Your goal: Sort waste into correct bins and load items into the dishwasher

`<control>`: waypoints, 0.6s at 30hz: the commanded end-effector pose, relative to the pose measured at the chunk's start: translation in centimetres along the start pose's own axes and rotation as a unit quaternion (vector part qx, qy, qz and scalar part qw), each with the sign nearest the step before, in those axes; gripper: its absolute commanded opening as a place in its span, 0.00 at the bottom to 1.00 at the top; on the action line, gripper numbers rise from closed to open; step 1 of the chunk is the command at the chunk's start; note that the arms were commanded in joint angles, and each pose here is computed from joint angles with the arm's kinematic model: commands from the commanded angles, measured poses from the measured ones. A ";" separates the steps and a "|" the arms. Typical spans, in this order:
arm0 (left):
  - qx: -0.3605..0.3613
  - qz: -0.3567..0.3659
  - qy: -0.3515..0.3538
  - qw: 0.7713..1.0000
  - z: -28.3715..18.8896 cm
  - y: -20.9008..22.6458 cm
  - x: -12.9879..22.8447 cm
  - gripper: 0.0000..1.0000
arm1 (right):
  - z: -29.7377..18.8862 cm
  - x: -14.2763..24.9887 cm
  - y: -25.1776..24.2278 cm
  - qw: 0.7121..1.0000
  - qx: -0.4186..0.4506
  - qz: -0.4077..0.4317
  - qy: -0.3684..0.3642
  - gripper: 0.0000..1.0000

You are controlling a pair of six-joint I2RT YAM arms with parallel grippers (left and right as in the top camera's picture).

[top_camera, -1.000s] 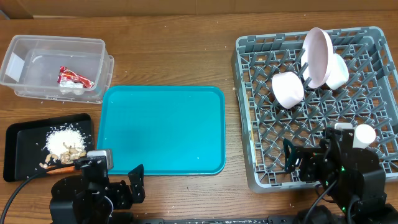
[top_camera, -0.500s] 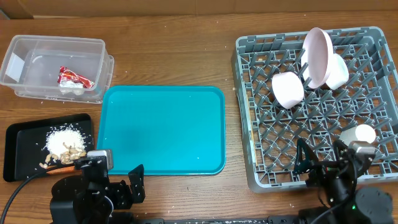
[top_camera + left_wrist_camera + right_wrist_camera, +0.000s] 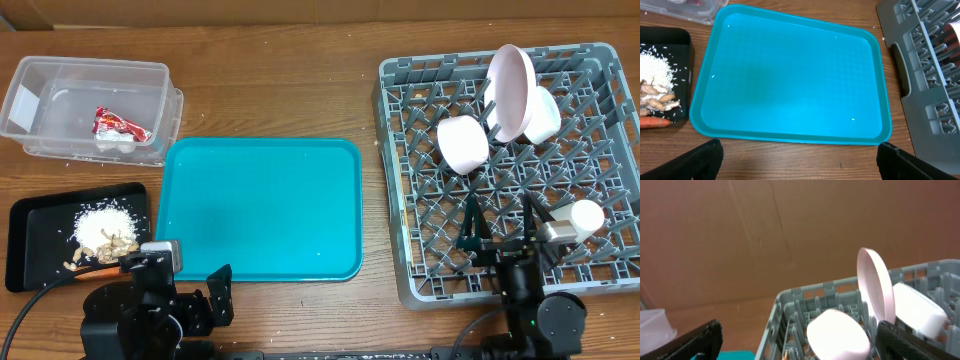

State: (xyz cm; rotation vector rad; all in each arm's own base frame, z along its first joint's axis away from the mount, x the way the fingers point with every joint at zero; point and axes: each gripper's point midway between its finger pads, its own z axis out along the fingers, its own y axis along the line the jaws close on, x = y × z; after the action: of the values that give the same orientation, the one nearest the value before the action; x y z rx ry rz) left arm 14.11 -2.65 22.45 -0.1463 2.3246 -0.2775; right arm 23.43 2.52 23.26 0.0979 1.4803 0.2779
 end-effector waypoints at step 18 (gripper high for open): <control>-0.004 -0.008 -0.001 1.000 0.0 0.2 0.0 1.00 | 0.5 6.3 -1.3 0.997 0.003 -0.054 0.059 1.00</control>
State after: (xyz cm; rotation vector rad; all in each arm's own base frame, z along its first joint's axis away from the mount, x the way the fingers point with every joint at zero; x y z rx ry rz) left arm 14.11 -2.60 22.44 -0.1477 2.3249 -0.2744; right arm 24.48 2.84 17.08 0.0113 1.6045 0.1971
